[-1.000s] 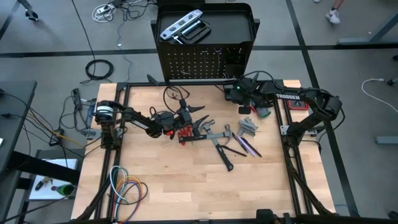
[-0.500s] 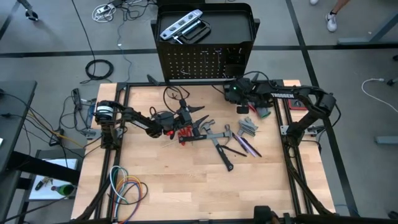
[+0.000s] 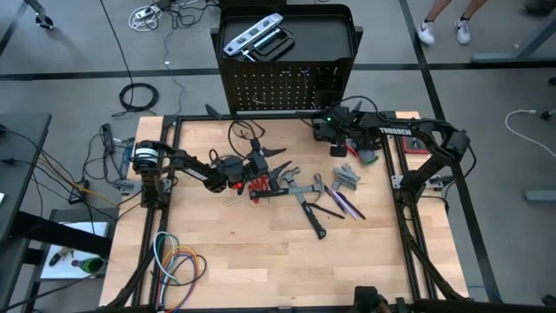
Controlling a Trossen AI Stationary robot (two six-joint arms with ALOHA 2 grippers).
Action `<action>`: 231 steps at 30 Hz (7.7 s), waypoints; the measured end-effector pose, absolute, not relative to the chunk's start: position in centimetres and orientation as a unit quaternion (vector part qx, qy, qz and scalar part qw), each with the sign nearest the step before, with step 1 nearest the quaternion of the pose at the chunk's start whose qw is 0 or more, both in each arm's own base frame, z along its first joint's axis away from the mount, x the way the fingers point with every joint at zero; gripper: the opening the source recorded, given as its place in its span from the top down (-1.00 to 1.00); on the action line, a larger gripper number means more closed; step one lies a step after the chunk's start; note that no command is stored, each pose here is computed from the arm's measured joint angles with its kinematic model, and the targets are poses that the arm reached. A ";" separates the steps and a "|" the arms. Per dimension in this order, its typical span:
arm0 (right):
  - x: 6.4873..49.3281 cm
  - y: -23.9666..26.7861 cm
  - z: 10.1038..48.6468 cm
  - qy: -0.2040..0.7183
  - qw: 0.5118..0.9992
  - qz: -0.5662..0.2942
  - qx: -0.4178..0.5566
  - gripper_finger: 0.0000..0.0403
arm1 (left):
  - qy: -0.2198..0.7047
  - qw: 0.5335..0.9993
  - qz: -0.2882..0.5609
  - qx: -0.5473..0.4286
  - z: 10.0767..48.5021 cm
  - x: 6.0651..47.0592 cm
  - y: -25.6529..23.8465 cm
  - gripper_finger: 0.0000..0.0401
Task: Hang tools onto peg board
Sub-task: Remove the left terminal block from the bottom basket of the peg board, then remove the terminal block from the bottom basket of the peg board, then remove the spirit level from the top of the peg board
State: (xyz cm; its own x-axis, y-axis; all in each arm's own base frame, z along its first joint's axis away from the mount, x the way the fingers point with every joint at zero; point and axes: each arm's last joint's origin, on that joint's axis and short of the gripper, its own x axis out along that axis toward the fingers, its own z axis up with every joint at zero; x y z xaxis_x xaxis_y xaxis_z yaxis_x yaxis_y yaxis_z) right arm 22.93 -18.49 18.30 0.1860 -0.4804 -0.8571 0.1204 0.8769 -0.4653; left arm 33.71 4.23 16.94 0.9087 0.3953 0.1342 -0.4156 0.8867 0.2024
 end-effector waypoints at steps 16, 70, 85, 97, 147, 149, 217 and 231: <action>22.6 -18.9 18.2 0.601 0.763 -0.200 -0.128 0.25 | -0.048 0.970 0.209 0.114 17.0 33.7 4.2 -0.03; 23.6 -7.8 20.0 0.746 0.630 -0.196 0.090 0.83 | -0.046 0.981 0.156 0.108 16.8 33.9 3.5 -0.03; 21.9 -6.7 19.1 0.742 0.625 -0.206 0.130 0.15 | -0.050 0.980 0.150 0.120 17.0 34.0 3.0 -0.03; 22.9 -8.1 23.3 0.544 0.790 -0.283 -0.001 -0.03 | -0.050 0.980 0.150 0.120 17.0 34.0 3.1 -0.03; 25.3 -23.2 14.9 0.586 0.736 -0.303 -0.150 -0.01 | -0.048 0.979 0.154 0.122 17.0 34.0 3.3 -0.03; 25.3 -23.2 14.8 0.593 0.738 -0.293 -0.133 0.09 | -0.048 0.979 0.154 0.122 17.0 34.0 3.3 -0.03; 18.8 -4.6 18.3 0.472 0.811 -0.282 0.199 -0.21 | -0.022 0.976 0.169 0.132 16.5 34.0 3.4 -0.03; 18.1 -1.2 20.3 0.405 0.842 -0.328 0.142 -0.41 | -0.015 0.971 0.202 0.130 16.5 33.9 3.6 -0.03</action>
State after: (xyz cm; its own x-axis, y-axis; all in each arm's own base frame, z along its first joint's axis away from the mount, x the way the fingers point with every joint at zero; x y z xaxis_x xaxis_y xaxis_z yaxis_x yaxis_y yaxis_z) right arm 18.13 -1.19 20.34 0.4579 -0.4370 -0.7742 0.6667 0.7449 -0.0261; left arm 33.92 3.58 16.47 0.9181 0.3879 0.0814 -0.3956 0.8845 0.2471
